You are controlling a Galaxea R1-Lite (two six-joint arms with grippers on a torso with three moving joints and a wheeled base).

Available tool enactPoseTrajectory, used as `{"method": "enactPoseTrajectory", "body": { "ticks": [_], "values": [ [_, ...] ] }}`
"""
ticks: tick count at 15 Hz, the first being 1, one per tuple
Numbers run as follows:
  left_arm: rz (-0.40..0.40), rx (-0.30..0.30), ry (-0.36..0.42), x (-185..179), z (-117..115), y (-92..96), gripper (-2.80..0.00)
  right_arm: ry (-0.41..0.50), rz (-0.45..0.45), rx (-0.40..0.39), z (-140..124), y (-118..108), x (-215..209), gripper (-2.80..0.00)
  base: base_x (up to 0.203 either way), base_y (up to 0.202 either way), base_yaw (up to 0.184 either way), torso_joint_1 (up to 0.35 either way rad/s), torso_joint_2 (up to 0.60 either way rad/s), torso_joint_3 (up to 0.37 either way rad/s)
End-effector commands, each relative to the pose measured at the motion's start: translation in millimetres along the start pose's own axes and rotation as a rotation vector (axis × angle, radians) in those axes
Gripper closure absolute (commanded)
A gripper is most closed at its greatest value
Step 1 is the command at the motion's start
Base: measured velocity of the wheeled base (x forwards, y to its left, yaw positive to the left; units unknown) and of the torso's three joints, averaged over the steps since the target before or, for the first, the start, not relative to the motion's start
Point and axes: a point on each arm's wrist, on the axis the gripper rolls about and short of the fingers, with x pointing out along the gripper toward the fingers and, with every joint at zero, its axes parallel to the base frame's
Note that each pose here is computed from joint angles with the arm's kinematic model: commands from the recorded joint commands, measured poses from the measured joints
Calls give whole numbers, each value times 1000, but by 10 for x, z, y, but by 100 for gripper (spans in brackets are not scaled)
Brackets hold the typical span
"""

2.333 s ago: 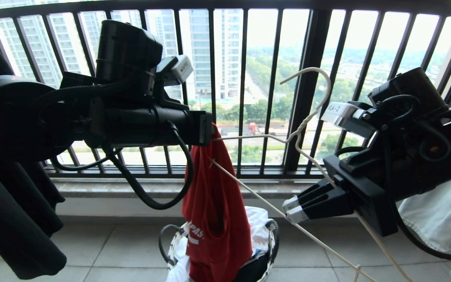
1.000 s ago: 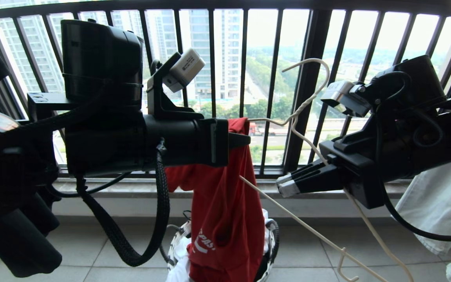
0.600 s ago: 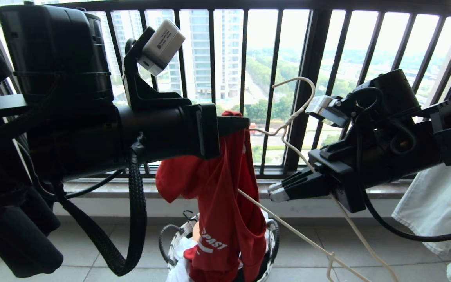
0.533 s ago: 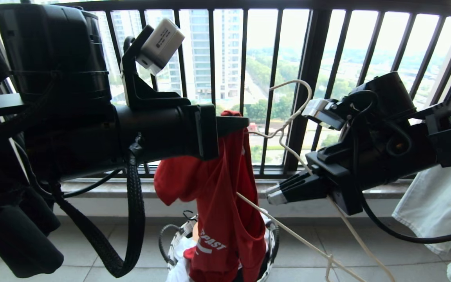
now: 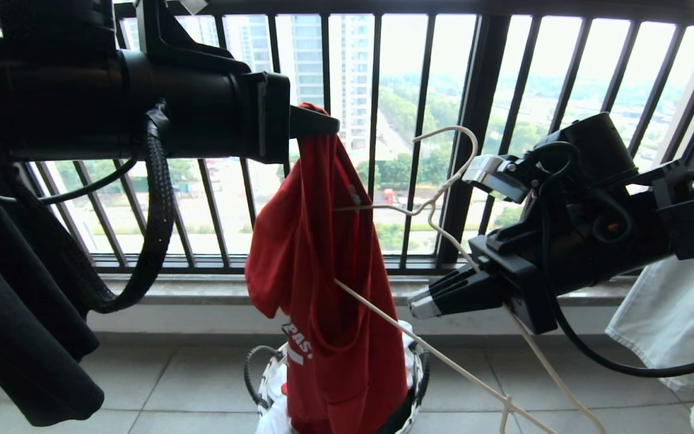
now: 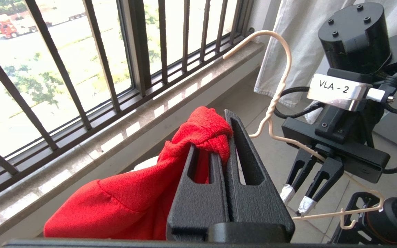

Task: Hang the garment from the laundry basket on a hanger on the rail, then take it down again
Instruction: Hang the clothes on the clothes rack

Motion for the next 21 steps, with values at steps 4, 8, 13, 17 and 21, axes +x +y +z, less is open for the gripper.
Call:
{"method": "enactPoseTrajectory", "body": {
  "ticks": [4, 8, 13, 17, 21],
  "values": [
    [33, 187, 150, 433, -13, 286, 0, -2, 17, -3, 6, 41, -3, 0, 0, 0, 0, 0, 0, 0],
    [-25, 206, 168, 652, -88, 261, 0, -4, 15, -1, 8, 29, -1, 0, 0, 0, 0, 0, 0, 0],
    [-140, 152, 67, 771, -41, 102, 0, -6, 6, 4, 6, -34, -2, 0, 0, 0, 0, 0, 0, 0],
    [-190, 110, 11, 838, -10, -69, 0, -7, -13, 23, -7, -158, -7, 0, 0, 0, 0, 0, 0, 0],
    [-205, 107, 32, 774, -38, -140, 0, -11, -25, 29, -3, -219, -25, 0, 0, 0, 0, 0, 0, 0]
  ]
}}
